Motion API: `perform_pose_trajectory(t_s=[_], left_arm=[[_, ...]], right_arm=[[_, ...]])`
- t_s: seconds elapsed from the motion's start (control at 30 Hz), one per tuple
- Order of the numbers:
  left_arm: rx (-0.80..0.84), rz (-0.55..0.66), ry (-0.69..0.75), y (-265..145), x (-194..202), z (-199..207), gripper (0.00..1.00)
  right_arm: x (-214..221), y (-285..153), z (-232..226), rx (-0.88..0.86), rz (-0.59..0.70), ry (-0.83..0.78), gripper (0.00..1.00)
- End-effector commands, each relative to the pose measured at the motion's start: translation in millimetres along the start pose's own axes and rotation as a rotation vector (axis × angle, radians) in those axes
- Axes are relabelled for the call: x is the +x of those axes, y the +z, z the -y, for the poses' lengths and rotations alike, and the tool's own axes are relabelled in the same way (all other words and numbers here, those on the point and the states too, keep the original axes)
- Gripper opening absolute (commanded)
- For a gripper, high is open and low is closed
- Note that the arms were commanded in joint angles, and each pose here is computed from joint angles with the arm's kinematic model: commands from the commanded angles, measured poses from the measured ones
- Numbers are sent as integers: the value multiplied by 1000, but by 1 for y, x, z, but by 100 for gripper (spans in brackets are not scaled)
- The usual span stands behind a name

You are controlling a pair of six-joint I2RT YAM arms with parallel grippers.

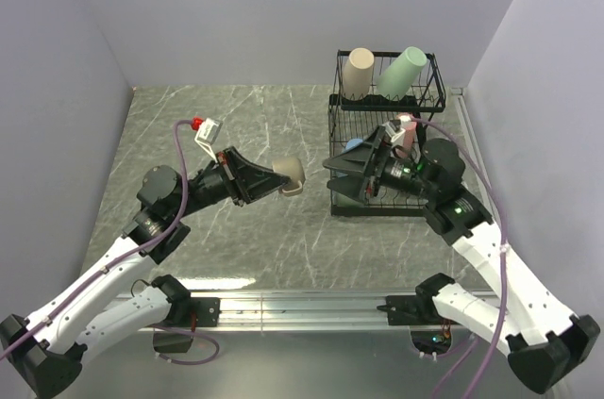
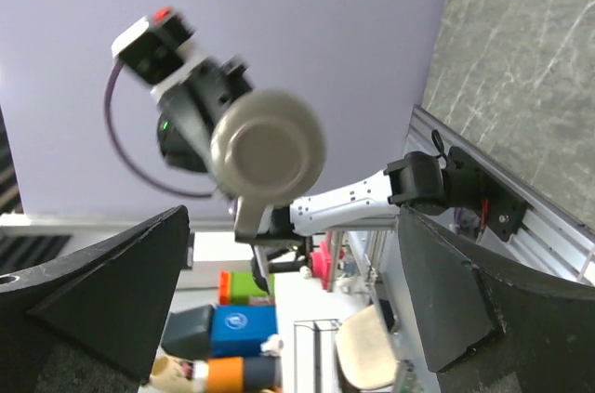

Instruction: Load the cups into the dish rack

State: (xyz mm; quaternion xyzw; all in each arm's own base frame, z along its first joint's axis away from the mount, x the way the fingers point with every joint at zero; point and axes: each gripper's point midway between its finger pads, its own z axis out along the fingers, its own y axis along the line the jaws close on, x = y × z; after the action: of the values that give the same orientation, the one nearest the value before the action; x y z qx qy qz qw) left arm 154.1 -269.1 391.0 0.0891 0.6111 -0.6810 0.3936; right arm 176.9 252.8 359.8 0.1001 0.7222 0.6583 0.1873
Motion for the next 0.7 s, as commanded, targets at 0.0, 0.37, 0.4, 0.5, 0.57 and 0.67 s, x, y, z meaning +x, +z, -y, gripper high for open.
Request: perform_pose_trajectory(t_s=[0.0, 0.37, 0.4, 0.5, 0.57, 0.67], left_arm=[[109, 21, 101, -1, -14, 39, 1], [57, 23, 114, -6, -8, 26, 1], [61, 24, 115, -6, -8, 27, 1], [66, 23, 112, -5, -7, 26, 1], [64, 21, 109, -4, -7, 25, 1], [63, 20, 114, -4, -7, 25, 1]], right_arm=[[-7, 12, -29, -70, 12, -1, 100], [7, 45, -37, -102, -73, 49, 100], [7, 48, -37, -100, -81, 53, 100], [13, 54, -40, -117, -111, 73, 100], [16, 59, -44, -129, -128, 81, 100], [18, 63, -52, -138, -137, 65, 100]])
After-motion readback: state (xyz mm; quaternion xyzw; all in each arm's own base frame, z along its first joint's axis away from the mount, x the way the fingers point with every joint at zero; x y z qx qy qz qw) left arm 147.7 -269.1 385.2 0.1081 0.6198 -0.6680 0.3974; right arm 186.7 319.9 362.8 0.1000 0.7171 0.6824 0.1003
